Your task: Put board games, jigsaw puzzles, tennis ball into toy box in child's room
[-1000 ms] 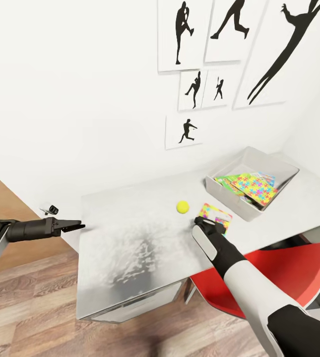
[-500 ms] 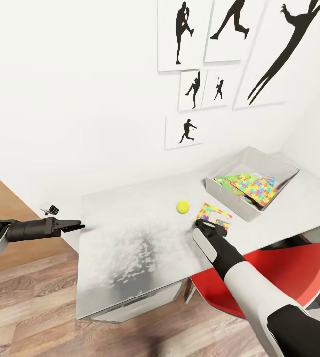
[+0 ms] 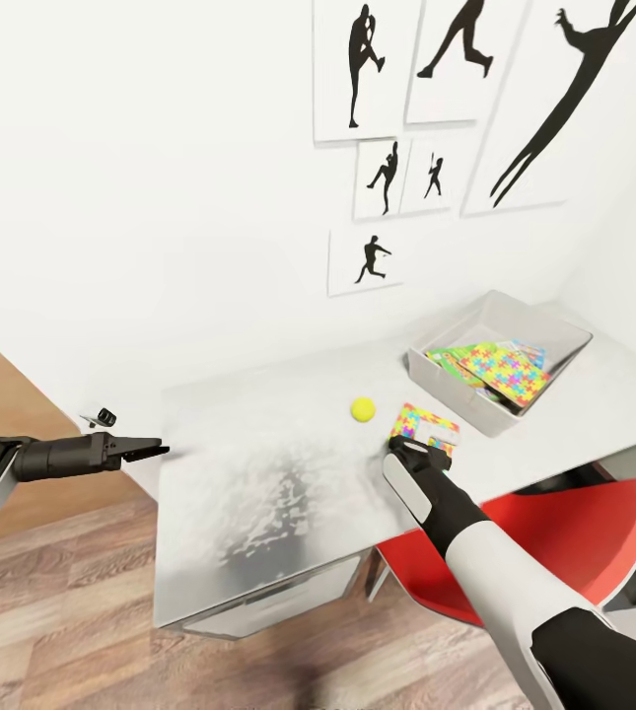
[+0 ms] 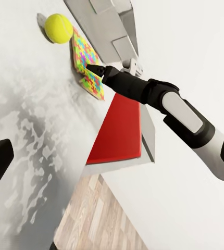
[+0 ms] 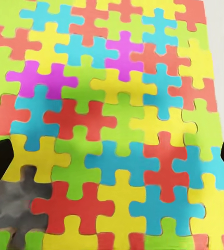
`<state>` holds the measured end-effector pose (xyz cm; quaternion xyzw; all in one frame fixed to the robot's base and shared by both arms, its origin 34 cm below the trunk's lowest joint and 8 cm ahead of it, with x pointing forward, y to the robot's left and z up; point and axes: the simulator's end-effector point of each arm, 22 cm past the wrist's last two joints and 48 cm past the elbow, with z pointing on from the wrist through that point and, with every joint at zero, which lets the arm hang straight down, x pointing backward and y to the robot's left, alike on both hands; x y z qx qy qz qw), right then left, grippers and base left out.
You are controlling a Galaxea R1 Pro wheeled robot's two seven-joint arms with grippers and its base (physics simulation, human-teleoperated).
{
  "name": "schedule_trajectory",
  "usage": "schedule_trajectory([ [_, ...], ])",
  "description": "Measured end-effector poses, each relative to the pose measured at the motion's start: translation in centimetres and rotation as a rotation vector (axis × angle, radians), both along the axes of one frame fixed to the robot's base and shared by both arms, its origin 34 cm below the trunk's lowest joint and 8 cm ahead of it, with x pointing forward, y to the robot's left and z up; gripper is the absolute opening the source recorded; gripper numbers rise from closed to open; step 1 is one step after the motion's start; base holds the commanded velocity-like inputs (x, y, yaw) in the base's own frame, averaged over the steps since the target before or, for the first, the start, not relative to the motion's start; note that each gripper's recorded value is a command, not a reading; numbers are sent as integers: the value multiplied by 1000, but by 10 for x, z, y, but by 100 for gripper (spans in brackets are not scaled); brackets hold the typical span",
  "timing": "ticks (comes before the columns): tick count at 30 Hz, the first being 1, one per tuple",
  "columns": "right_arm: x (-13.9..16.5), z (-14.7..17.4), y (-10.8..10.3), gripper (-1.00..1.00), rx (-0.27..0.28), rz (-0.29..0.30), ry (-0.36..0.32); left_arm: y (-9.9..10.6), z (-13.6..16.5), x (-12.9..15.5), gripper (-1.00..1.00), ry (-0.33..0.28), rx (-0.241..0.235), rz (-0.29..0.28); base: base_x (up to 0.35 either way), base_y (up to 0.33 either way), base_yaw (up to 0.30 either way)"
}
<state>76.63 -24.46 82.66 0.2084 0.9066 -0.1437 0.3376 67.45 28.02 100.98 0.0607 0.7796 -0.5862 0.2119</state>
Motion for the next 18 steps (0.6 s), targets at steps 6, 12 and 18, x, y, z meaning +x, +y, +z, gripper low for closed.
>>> schedule_trajectory([
  [6, 0, 0, 0, 100, 1, -1, -1, 0, 0, 0, 100, 0, 0, 0, -18, 0, 0],
  [12, 0, 0, 0, 100, 0, 0, 0, 0, 0, 0, 100, 0, 0, 0, -6, 0, 0],
  [18, 0, 0, 1, 100, 2, 1, 1, 0, 0, 0, 100, 0, 0, 0, -127, 3, 0],
])
